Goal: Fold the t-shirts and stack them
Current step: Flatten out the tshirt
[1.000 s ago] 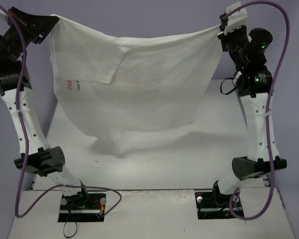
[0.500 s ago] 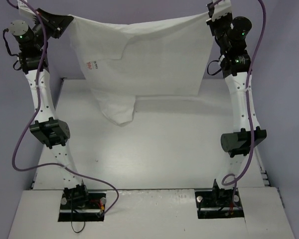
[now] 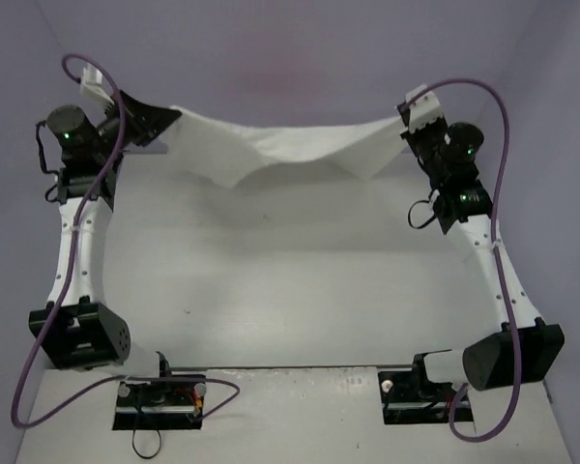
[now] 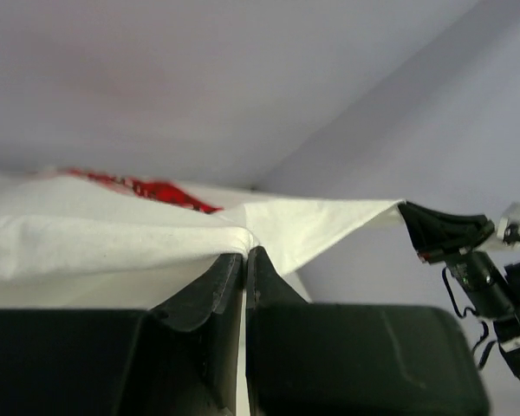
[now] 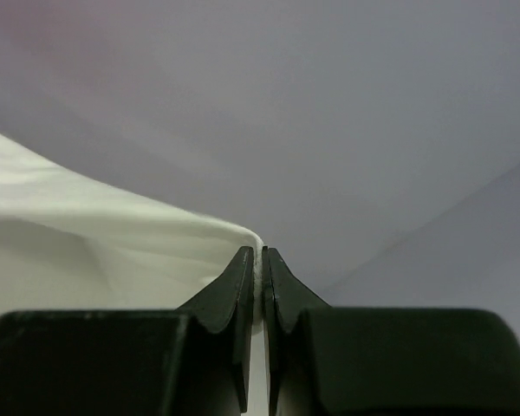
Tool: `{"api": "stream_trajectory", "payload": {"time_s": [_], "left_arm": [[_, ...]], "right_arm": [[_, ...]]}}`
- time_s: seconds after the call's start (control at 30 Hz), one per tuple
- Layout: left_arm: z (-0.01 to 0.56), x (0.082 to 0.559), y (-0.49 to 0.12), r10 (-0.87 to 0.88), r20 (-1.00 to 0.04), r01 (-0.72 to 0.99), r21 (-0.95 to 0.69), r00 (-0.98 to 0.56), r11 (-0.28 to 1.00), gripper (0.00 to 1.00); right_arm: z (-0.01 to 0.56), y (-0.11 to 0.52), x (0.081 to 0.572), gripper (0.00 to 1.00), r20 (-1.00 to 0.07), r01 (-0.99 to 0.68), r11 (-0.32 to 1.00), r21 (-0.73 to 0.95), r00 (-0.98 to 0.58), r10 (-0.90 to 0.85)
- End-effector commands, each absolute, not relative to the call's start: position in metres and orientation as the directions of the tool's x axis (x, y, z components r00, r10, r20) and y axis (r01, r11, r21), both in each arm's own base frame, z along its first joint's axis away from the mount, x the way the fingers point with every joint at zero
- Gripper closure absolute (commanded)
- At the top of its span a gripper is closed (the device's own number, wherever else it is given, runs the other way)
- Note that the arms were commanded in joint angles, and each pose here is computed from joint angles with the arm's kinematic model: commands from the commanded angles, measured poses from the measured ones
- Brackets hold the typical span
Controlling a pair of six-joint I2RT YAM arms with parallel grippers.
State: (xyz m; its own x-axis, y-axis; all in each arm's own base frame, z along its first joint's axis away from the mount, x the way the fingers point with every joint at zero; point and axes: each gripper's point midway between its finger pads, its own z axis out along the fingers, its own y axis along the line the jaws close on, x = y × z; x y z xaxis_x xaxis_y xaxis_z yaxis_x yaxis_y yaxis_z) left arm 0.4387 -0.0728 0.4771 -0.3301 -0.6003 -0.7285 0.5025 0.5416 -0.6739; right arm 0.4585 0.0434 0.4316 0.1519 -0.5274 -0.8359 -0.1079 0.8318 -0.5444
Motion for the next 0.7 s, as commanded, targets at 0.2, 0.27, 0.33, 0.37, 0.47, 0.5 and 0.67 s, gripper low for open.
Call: {"api": "stream_trajectory", "payload": {"time_s": [0.2, 0.27, 0.33, 0.37, 0.47, 0.5, 0.67], "left_arm": [[0.272, 0.347, -0.061, -0.557, -0.65, 0.151, -0.709, -0.517, 0.688, 1.0], [0.243, 0.325, -0.058, -0.538, -0.62, 0.074, -0.692, -0.571, 0.719, 1.0], [0.221, 0.302, -0.06, -0.525, -0.586, 0.028, -0.683, -0.618, 0.73, 1.0], [0.215, 0.293, -0.06, -0.525, -0.575, 0.004, -0.677, -0.627, 0.736, 1.0], [0.186, 0.27, -0.056, -0.531, -0.523, -0.086, -0.654, -0.667, 0.752, 1.0], [0.173, 0.259, -0.055, -0.531, -0.5, -0.121, -0.64, -0.685, 0.759, 1.0], [0.138, 0.239, -0.049, -0.585, -0.405, -0.265, -0.614, -0.702, 0.744, 1.0]], "right_arm": [[0.228, 0.039, 0.382, 1.0, -0.95, -0.138, 0.968, -0.209, -0.208, -0.234], [0.207, 0.033, 0.359, 1.0, -0.955, -0.034, 0.991, -0.13, -0.265, -0.134], [0.197, 0.029, 0.34, 1.0, -0.956, 0.039, 0.999, -0.031, -0.291, -0.018], [0.192, 0.031, 0.331, 1.0, -0.951, 0.053, 0.998, 0.019, -0.307, 0.034], [0.164, 0.032, 0.304, 1.0, -0.921, 0.083, 0.993, 0.088, -0.373, 0.112], [0.157, 0.029, 0.291, 1.0, -0.903, 0.131, 0.982, 0.137, -0.392, 0.178], [0.164, 0.027, 0.282, 1.0, -0.905, 0.163, 0.969, 0.186, -0.356, 0.234]]}}
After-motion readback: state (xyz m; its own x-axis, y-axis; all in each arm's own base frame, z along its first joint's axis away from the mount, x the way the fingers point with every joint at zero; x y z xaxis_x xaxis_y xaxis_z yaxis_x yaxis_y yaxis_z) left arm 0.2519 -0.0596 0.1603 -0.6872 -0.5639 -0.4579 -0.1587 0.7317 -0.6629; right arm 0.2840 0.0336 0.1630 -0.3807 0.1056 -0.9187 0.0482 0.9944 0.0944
